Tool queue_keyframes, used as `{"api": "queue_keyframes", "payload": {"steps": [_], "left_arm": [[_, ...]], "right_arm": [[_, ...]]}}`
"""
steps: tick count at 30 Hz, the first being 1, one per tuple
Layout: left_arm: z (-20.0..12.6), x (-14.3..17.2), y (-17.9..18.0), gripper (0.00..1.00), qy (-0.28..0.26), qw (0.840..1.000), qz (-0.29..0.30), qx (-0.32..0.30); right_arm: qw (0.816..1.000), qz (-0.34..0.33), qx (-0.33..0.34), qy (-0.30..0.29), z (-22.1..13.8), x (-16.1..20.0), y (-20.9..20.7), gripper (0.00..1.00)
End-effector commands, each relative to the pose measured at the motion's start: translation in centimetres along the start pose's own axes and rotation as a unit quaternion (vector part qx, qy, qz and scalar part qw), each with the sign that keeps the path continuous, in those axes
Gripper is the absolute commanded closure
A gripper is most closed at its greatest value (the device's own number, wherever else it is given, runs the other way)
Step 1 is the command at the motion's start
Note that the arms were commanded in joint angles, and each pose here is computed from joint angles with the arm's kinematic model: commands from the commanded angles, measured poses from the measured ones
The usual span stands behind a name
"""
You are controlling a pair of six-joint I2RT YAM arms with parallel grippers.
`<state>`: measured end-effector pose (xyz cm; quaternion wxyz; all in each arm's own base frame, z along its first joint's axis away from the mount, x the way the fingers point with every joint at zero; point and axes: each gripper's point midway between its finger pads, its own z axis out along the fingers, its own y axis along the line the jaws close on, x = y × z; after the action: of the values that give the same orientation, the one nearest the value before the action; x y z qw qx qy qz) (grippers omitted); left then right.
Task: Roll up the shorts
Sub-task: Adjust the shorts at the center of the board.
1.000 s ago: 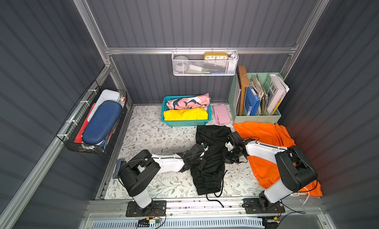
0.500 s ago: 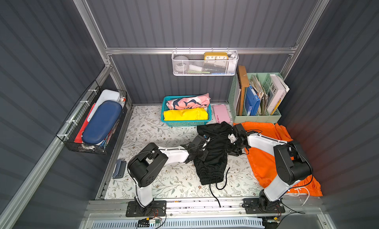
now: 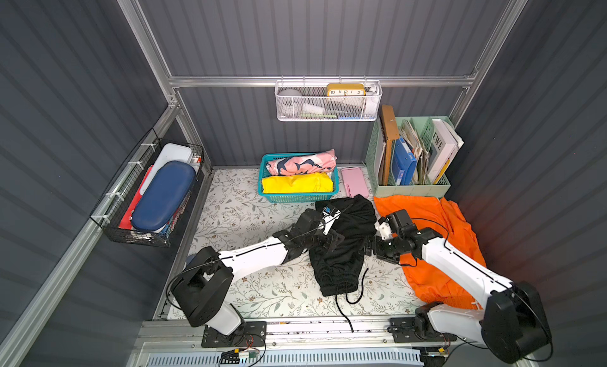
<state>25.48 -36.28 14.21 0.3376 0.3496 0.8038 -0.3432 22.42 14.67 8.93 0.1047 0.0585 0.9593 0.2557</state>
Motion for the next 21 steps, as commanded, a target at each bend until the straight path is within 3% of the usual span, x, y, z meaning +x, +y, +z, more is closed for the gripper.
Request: {"api": "queue_keyframes", "payload": {"steps": [1, 9, 21], "left_arm": [[-0.4, 3.7, -0.7, 0.57, 0.042, 0.998, -0.021, 0.032], [-1.5, 7.4, -1.3, 0.84, 0.057, 0.995, -0.064, 0.045], [-2.1, 12.9, 0.4, 0.94, 0.103, 0.988, -0.117, 0.006]], "right_arm": [[0.999, 0.009, -0.024, 0.035, -0.2, 3.0, 1.0, 0.10], [0.995, 0.058, -0.048, 0.070, 2.4, 6.4, 1.2, 0.09], [0.991, 0.084, -0.086, 0.061, 3.9, 6.7, 2.5, 0.09]]}}
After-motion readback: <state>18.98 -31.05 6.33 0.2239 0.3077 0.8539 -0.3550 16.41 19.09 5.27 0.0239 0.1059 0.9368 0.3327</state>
